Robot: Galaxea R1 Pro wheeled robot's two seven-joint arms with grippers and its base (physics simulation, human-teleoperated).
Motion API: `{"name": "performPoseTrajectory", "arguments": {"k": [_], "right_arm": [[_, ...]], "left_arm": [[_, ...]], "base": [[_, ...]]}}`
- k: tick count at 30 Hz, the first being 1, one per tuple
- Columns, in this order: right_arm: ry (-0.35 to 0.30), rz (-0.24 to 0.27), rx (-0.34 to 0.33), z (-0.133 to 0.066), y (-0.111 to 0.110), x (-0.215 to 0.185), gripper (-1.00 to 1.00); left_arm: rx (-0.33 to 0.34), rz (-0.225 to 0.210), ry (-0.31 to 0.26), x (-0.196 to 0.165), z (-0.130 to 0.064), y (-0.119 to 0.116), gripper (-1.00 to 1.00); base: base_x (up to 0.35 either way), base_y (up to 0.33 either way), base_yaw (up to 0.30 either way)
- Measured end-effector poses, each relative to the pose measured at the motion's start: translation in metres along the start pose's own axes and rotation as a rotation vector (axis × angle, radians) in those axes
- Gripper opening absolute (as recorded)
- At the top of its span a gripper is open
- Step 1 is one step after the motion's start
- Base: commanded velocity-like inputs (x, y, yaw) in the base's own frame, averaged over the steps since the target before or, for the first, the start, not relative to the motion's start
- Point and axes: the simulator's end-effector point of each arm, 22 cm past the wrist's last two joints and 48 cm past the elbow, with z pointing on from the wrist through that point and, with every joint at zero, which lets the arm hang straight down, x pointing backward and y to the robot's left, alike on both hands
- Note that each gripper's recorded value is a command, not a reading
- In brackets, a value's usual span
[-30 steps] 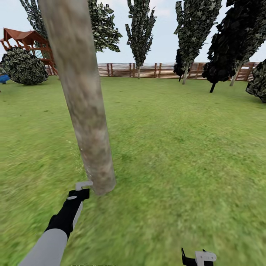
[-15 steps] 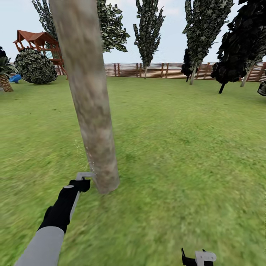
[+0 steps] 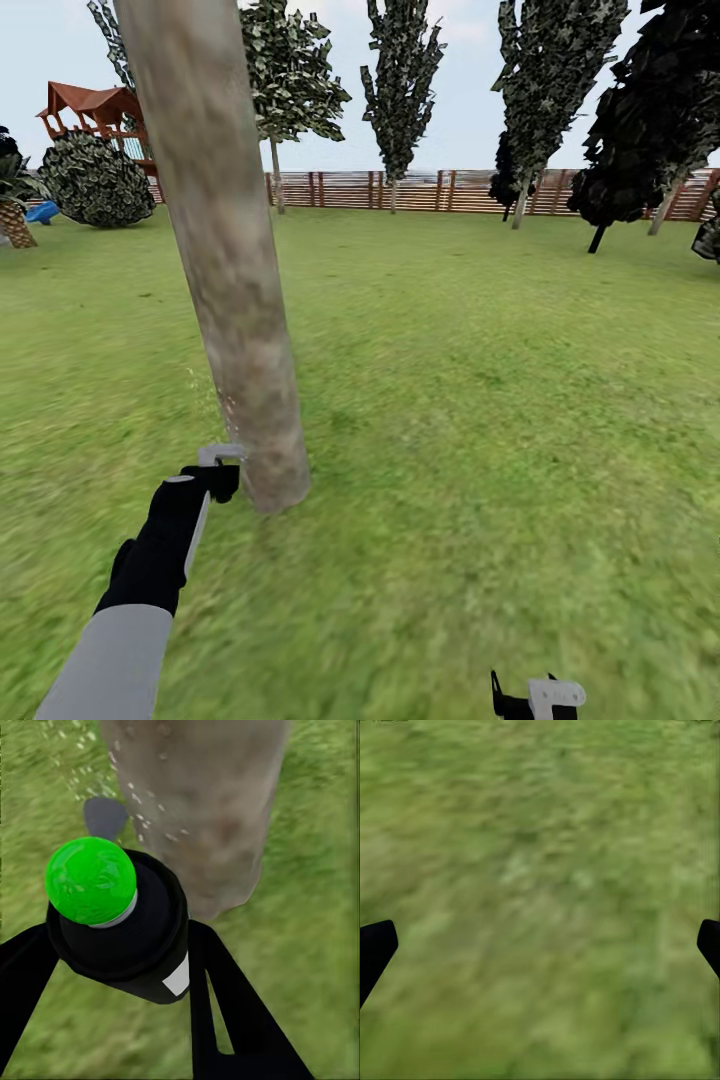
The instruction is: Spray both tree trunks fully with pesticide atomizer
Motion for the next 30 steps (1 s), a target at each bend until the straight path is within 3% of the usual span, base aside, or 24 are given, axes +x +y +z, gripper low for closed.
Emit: {"name": "performPoseTrajectory", "arguments": {"k": [4, 5, 9, 11, 13, 16, 18, 30], "right_arm": [[-0.003, 0.008, 0.005, 0.000, 0.001, -0.002, 1.00], [-0.003, 0.007, 0.005, 0.000, 0.001, -0.002, 1.00], [-0.004, 0.002, -0.002, 0.000, 0.003, -0.002, 1.00], [-0.003, 0.002, -0.002, 0.000, 0.003, -0.001, 1.00], [-0.003, 0.000, -0.001, 0.000, 0.001, -0.001, 1.00], [-0.003, 0.000, -0.001, 0.000, 0.001, -0.001, 1.00], [-0.002, 0.000, 0.001, 0.000, 0.000, -0.001, 1.00], [-0.001, -0.001, 0.002, 0.000, 0.000, 0.000, 1.00]], "left_arm": [[-0.034, 0.024, 0.009, -0.013, -0.005, 0.028, -1.00], [-0.029, 0.025, 0.008, -0.015, -0.005, 0.027, -1.00], [0.019, 0.111, 0.004, -0.017, -0.007, -0.006, -1.00], [0.026, 0.106, 0.007, -0.016, -0.006, -0.006, -1.00], [0.018, 0.042, 0.017, -0.012, -0.003, 0.024, -1.00], [0.058, 0.024, 0.019, -0.011, -0.003, 0.044, -1.00], [0.114, 0.032, 0.011, -0.014, -0.006, 0.037, -1.00], [0.115, 0.032, 0.003, -0.017, -0.007, 0.034, -1.00]], "base": [[-0.001, 0.000, 0.235], [0.000, 0.000, 0.272], [0.000, 0.000, 0.277], [0.000, 0.000, 0.258], [0.000, 0.000, 0.084], [0.000, 0.000, 0.017], [0.000, 0.000, 0.002], [0.000, -0.235, 0.015]]}}
